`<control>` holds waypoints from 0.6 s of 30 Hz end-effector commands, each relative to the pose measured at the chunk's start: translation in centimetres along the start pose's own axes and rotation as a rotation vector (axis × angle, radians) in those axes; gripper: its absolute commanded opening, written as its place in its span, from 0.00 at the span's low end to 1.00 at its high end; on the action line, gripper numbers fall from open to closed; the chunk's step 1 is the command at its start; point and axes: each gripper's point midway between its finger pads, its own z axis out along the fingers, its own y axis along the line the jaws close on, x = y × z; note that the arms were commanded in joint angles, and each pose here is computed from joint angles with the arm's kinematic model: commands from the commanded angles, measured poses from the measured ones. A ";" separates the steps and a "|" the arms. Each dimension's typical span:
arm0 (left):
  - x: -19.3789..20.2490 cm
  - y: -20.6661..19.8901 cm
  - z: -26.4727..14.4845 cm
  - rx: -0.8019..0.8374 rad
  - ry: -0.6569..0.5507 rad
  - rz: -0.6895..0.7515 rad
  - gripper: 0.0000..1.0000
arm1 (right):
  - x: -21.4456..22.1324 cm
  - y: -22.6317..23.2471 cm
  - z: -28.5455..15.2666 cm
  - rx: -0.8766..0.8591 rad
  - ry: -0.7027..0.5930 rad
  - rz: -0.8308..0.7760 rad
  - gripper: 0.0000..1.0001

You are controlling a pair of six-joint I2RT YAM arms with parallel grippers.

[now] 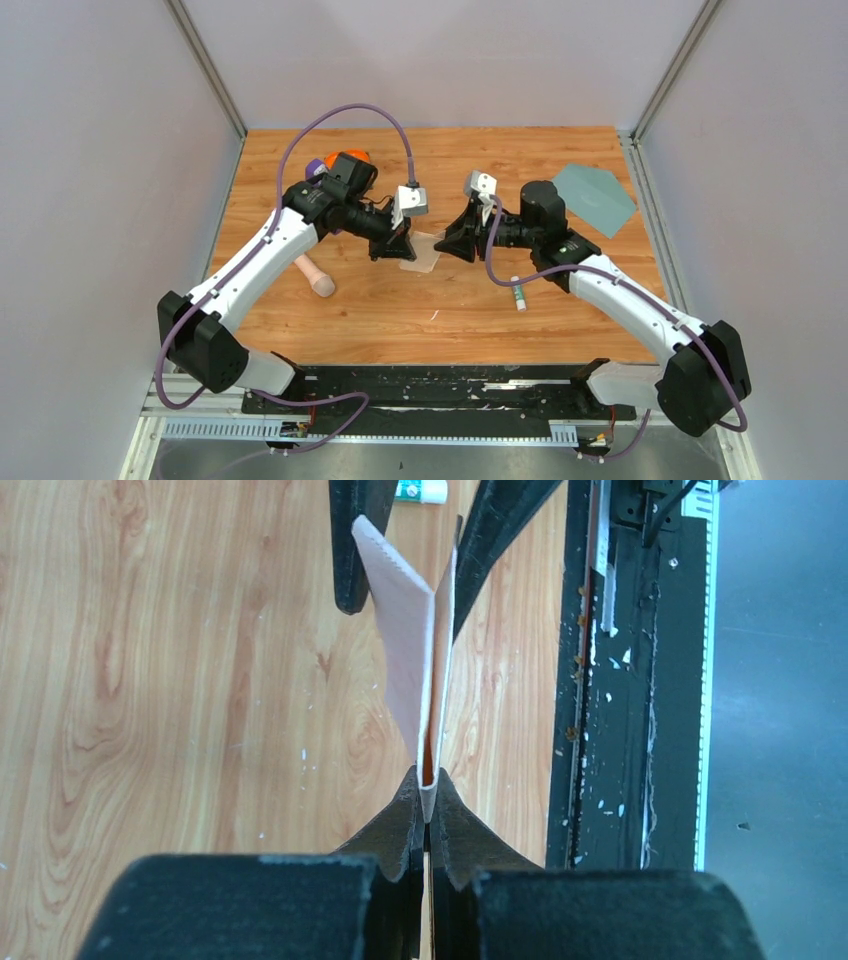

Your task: Place the letter into the envelope and seal it

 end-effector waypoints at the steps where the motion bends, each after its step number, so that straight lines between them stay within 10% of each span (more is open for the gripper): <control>1: 0.0 -0.8 0.3 0.046 0.014 0.032 0.00 | -2.8 1.0 0.2 -0.074 -0.055 -0.081 0.26; 10: 1.4 -0.5 0.7 0.041 0.077 0.043 0.00 | -2.7 2.0 -0.1 -0.123 -0.054 -0.092 0.00; 15: 0.9 0.7 0.2 -0.039 0.083 0.056 0.53 | -1.8 2.3 0.0 -0.145 -0.030 -0.058 0.00; 18: -1.3 0.9 -0.7 -0.081 0.022 0.090 0.63 | -1.2 2.5 0.1 -0.168 -0.014 -0.025 0.00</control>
